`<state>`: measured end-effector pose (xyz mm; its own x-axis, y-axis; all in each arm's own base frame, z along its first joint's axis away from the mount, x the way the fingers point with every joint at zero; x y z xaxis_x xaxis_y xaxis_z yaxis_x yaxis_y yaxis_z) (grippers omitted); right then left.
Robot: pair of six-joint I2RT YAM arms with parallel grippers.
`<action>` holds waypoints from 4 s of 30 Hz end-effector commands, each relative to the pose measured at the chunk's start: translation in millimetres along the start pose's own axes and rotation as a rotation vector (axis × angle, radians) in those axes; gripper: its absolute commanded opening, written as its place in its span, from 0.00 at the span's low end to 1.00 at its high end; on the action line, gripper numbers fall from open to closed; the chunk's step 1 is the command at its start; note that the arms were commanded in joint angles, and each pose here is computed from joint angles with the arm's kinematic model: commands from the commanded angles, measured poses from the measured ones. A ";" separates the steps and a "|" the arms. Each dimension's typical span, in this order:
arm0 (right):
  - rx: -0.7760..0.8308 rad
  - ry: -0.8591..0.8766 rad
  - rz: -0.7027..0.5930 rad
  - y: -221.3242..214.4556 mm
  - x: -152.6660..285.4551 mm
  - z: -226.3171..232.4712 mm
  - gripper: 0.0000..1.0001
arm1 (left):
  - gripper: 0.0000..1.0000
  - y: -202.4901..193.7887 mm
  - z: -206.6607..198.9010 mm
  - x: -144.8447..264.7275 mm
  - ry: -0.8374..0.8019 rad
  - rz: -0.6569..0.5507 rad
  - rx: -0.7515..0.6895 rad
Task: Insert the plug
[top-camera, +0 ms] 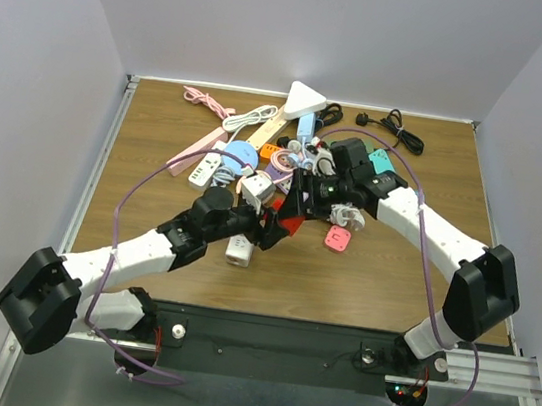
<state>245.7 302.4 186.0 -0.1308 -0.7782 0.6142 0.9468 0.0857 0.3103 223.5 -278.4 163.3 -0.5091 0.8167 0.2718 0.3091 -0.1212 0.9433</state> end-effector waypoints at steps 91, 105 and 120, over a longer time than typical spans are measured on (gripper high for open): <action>0.869 -0.343 -0.125 137.9 -77.3 -34.2 0.00 | 0.69 -87.9 200.8 -17.3 0.507 0.079 0.723; 0.865 -0.335 -0.121 135.8 -78.2 -34.4 0.00 | 0.64 -84.5 202.3 -20.0 0.499 0.078 0.714; 0.891 -0.399 -0.038 111.5 -90.6 -59.3 0.00 | 0.64 -84.4 205.6 -27.1 0.483 0.101 0.705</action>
<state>382.4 353.5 123.3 -0.3718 -0.5791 0.7255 0.4081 0.6000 0.6880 370.0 -180.4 46.2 -0.6895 0.5070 0.5173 0.7145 0.3588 0.6006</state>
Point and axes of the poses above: each gripper's point midway between its finger pads, its own x axis back along the fingers, its own z axis along the line the jaws close on, y = z × x, the point moved 1 cm from there along x, back along the fingers, and after that the axes turned 6 degrees about -x, right-handed, at the moved point
